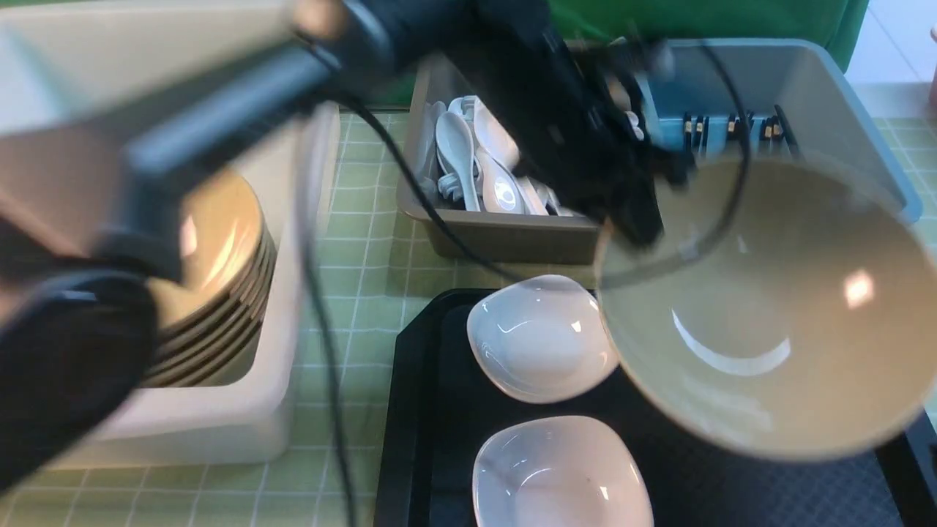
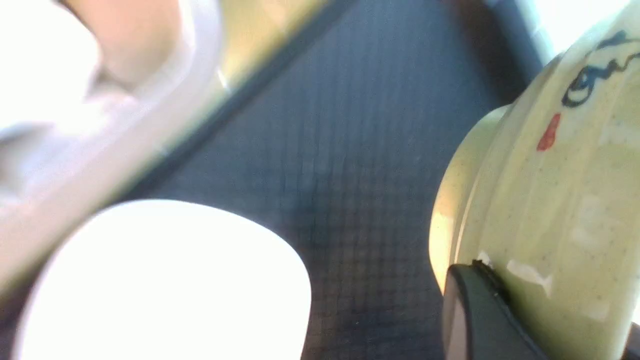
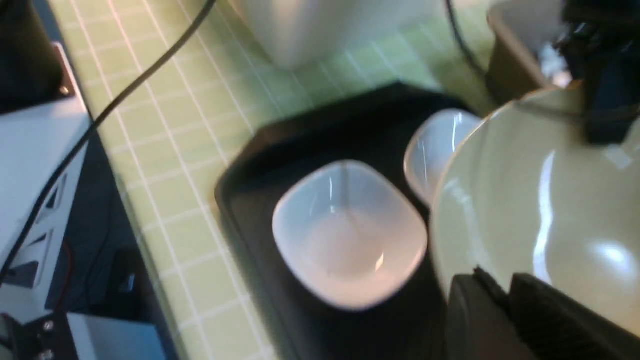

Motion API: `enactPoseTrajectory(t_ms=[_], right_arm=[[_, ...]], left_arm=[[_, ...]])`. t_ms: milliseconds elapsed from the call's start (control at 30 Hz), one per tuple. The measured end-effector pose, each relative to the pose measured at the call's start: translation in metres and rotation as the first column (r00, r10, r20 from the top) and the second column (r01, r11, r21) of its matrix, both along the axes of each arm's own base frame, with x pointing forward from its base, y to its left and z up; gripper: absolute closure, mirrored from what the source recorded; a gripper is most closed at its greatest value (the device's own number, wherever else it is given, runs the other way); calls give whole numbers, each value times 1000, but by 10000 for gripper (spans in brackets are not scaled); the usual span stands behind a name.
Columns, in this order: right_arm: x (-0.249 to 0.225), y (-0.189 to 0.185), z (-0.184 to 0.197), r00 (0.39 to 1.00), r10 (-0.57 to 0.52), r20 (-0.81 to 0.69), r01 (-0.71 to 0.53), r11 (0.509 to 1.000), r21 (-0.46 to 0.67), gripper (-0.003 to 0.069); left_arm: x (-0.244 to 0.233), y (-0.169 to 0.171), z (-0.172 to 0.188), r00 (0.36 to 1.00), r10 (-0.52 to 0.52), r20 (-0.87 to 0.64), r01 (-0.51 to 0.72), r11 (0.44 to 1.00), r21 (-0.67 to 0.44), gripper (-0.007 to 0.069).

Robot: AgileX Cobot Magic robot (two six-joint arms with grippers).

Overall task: On green table put chopsticks spoon bowls plates into blue grey white boxes.
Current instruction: 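Grasp the large bowl on the tray by its rim, then place the tan bowl onto the bowl stack in the left bin with the left gripper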

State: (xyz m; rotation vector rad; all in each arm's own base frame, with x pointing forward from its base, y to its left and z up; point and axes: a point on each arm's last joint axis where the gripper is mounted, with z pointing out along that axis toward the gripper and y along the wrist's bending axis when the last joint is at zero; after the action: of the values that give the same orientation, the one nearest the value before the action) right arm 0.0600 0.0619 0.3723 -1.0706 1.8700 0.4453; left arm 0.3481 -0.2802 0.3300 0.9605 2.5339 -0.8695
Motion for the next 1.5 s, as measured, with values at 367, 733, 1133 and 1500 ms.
enactPoseTrajectory(t_ms=[367, 733, 1133, 1500], right_arm=[[31, 15, 11, 992, 118, 47, -123, 984, 129, 549], [81, 49, 33, 967, 243, 72, -251, 957, 146, 538], [122, 125, 15, 912, 411, 19, -411, 909, 71, 526], [133, 134, 3, 917, 398, -7, -397, 916, 53, 513]], left_arm=[[-50, 171, 107, 917, 346, 200, -339, 938, -72, 609], [-130, 328, 46, 454, 890, -37, -871, 434, -230, 609], [-128, 374, 5, 103, 985, -136, -993, 93, -78, 609], [-133, 365, -5, 59, 995, -84, -991, 69, 114, 590]])
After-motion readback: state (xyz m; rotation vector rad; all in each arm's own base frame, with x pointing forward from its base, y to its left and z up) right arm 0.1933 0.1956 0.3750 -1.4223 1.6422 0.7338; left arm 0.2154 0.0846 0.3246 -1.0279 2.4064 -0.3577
